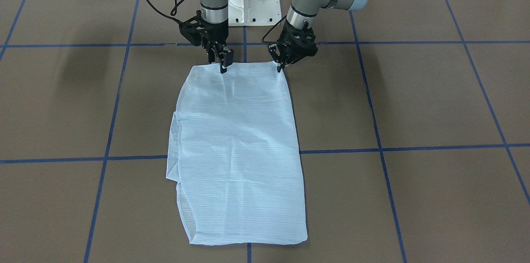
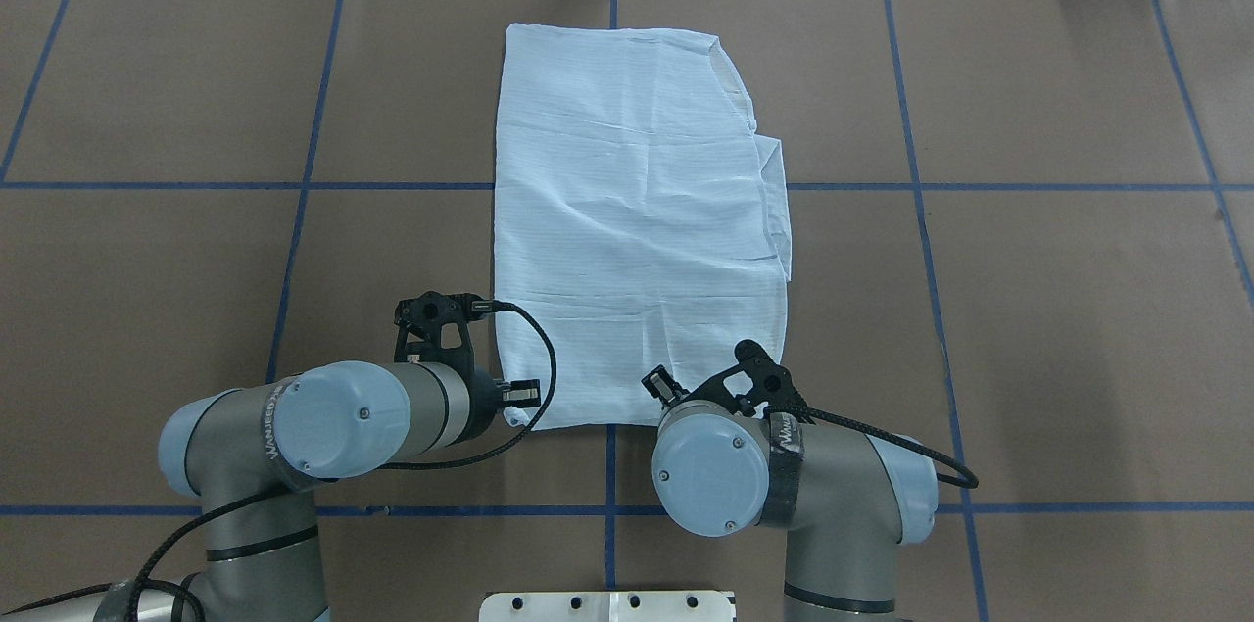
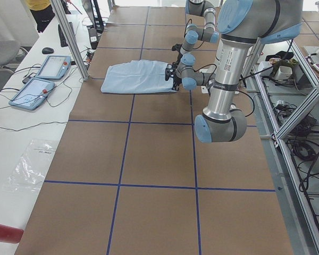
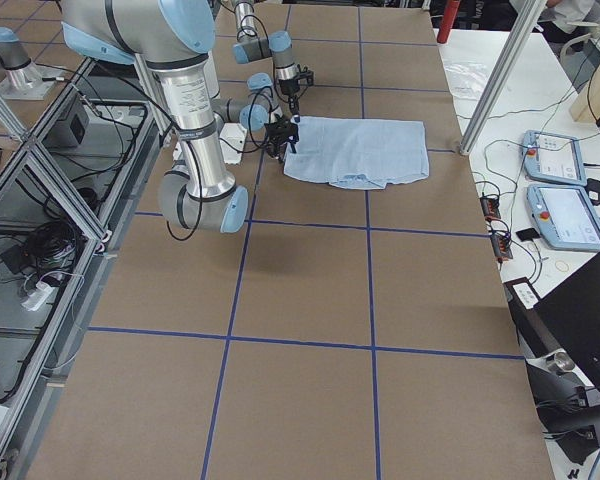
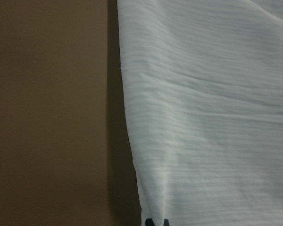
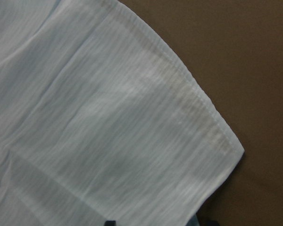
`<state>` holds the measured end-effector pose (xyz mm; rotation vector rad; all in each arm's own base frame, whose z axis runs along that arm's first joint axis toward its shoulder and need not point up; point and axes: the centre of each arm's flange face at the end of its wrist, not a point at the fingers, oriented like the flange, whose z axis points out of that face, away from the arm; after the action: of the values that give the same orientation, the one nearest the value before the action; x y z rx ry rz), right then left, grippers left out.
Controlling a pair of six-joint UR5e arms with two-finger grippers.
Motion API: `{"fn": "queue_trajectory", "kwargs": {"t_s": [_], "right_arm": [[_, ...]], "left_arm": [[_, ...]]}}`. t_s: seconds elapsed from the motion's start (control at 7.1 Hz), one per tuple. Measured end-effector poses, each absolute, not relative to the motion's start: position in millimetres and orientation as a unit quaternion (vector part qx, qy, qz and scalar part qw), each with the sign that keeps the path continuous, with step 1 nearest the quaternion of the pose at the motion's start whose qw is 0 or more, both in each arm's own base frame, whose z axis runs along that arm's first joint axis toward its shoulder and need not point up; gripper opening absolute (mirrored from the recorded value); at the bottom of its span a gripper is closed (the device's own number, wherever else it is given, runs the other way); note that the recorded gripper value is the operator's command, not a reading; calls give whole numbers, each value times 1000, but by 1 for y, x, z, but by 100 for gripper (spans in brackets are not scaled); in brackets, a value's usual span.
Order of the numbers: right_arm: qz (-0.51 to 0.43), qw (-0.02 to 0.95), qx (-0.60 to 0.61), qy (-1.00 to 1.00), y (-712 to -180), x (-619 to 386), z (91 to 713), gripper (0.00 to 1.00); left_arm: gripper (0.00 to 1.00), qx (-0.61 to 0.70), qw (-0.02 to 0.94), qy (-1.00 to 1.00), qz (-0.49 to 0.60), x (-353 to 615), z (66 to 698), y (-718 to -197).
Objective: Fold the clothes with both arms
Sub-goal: 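Lift the near edge with both grippers and fold it away from the robot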
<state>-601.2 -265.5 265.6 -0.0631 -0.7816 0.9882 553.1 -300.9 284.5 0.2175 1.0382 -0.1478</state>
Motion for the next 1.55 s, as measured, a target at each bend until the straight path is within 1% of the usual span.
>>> {"fn": "queue_trajectory", "kwargs": {"t_s": [0.14,0.28,0.42,0.99,1.27,1.41,1.55], "right_arm": [[465,805,-23,-366,-268,-601,266,8],[469,802,-19,-369,-272,-601,266,8],[472,799,-16,-372,-274,-601,267,0],[479,789,-3,-385,-282,-598,263,0],[481,777,-5,-405,-289,-576,246,0],[476,770,-13,-424,-279,-546,227,0],[464,771,-23,-436,-256,-514,204,0]], "left_arm": [[0,104,860,495,-70,553,284,-301],[0,104,860,495,-70,553,284,-301],[0,104,860,495,-71,553,284,-301],[0,105,856,502,-69,549,276,-301],[0,105,842,526,-60,524,243,-293],[0,94,837,537,-50,502,219,-283],[0,84,832,547,-43,476,193,-273]]}}
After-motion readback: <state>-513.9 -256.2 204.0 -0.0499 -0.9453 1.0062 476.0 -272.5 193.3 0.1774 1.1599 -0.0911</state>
